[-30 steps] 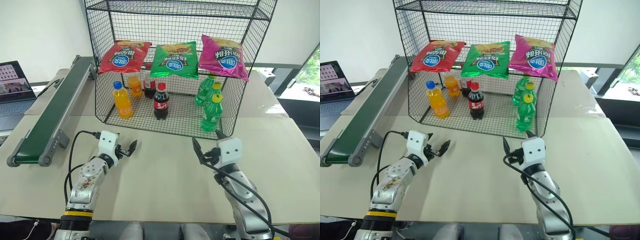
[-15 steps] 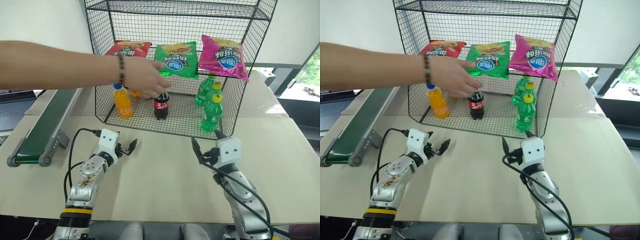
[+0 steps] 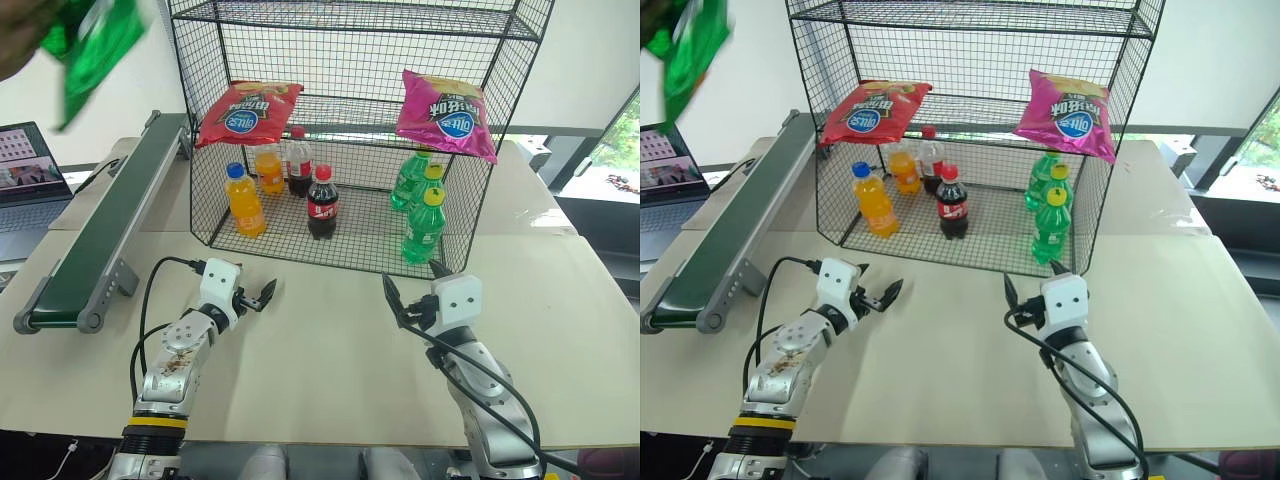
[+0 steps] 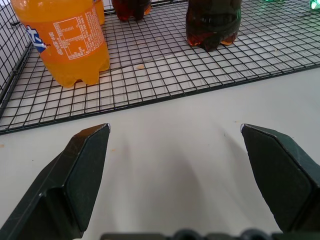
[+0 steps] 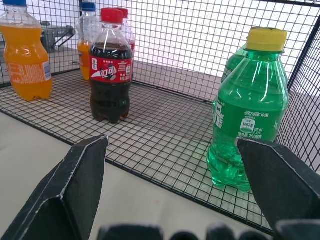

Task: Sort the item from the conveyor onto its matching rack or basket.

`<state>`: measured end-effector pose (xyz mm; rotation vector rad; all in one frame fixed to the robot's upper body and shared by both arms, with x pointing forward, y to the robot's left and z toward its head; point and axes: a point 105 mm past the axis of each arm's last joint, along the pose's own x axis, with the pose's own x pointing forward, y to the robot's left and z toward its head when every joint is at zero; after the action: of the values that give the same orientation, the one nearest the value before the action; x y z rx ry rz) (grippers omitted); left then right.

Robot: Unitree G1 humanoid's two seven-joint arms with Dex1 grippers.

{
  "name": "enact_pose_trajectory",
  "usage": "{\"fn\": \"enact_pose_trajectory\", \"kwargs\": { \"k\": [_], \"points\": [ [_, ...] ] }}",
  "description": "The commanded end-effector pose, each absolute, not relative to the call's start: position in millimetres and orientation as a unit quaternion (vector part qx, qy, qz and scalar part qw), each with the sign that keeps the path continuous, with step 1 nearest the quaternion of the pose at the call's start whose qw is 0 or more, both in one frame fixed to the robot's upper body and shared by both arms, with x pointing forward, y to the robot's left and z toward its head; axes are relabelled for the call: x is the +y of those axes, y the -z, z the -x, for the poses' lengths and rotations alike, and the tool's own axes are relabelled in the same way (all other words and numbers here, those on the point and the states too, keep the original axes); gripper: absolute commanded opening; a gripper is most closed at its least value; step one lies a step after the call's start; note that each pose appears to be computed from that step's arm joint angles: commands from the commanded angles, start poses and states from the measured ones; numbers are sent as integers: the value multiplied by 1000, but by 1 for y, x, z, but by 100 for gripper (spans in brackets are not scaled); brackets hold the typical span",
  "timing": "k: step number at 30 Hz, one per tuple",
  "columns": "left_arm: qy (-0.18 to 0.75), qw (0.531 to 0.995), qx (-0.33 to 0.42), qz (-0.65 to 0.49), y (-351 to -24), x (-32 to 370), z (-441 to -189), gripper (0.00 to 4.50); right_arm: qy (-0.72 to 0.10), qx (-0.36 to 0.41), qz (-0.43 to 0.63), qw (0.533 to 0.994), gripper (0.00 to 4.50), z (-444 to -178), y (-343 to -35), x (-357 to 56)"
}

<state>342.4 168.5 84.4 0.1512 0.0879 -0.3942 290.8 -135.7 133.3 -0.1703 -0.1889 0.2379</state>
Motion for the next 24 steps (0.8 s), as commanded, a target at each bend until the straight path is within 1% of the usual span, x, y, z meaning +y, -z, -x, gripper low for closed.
{"fn": "enact_pose_trajectory", "kwargs": {
  "k": [1,12,17,20,24],
  "points": [
    [195,977,11,-82,-100,168,-343,446,-123,-119,85,982,450,-290,-145,-132],
    [186,979,12,-87,-100,175,-341,446,-128,-118,83,981,450,-290,-145,-129],
    [172,983,22,-67,-97,191,-335,446,-131,-118,83,981,450,-290,-146,-129],
    [168,984,20,-47,-104,202,-330,446,-136,-116,85,980,450,-290,-146,-131],
    [191,981,19,-30,-119,204,-322,446,-163,-124,91,975,450,-295,-152,-130]
  ]
}}
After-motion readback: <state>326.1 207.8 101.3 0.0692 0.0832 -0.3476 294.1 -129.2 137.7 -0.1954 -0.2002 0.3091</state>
